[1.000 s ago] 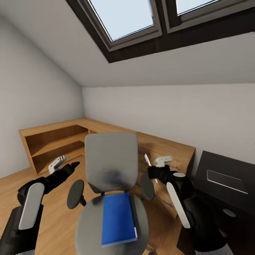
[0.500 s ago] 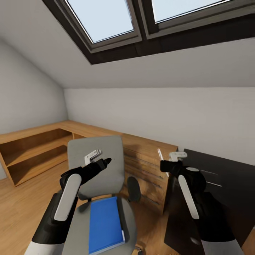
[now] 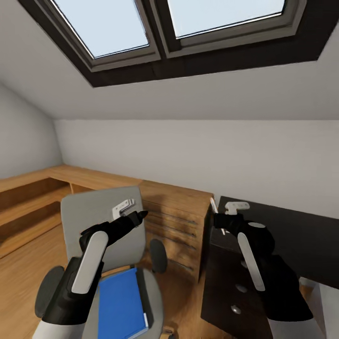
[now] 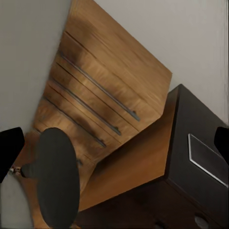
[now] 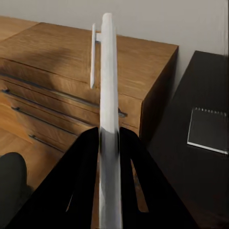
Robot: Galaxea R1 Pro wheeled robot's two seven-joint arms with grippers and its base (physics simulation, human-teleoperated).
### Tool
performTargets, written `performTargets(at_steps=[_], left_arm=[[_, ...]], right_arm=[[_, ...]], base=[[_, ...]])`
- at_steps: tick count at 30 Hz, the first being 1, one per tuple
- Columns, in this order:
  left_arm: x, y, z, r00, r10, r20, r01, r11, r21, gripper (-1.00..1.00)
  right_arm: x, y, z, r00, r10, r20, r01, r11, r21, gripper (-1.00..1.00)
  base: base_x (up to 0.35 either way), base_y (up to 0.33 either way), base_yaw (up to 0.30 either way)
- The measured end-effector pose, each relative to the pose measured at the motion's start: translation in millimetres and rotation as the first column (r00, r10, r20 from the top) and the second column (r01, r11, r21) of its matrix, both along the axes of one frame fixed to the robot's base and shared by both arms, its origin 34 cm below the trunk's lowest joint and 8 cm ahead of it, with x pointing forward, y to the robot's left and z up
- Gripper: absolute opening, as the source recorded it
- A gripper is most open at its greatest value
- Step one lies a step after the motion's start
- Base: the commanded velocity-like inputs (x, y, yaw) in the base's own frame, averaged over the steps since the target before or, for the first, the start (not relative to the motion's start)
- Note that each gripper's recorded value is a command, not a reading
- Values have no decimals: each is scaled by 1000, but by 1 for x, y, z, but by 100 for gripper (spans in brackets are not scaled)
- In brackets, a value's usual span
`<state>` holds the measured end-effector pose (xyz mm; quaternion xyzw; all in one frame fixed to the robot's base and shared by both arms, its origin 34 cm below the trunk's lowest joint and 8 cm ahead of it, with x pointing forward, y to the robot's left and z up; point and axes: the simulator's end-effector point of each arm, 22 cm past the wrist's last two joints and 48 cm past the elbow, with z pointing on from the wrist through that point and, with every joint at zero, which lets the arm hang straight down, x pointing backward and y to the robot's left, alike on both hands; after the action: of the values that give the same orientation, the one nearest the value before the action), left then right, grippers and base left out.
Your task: In the bedroom, organize the workspace by keeping the computer under the desk, ensuring the monitor is on the desk, placing the keyboard on the desk next to the monitor, placing the mouse on the desk next to the keyboard, moving the folder from the swivel chair onto the desk next to the mouse, stacking the notebook on top of the folder with the pen on top of the notebook, and positioning the swivel chair next to the desk.
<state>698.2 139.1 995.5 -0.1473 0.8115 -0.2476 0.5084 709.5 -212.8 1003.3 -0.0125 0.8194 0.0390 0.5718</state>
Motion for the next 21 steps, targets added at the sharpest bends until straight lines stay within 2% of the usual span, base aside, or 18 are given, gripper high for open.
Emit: performTargets(at_steps=[21], left_arm=[[1, 8, 32, 1000, 12, -5, -12, 1000, 2, 100]], right_arm=[[2, 0, 35, 1000, -1, -1, 1, 1000, -1, -100]], base=[[0, 0, -297]])
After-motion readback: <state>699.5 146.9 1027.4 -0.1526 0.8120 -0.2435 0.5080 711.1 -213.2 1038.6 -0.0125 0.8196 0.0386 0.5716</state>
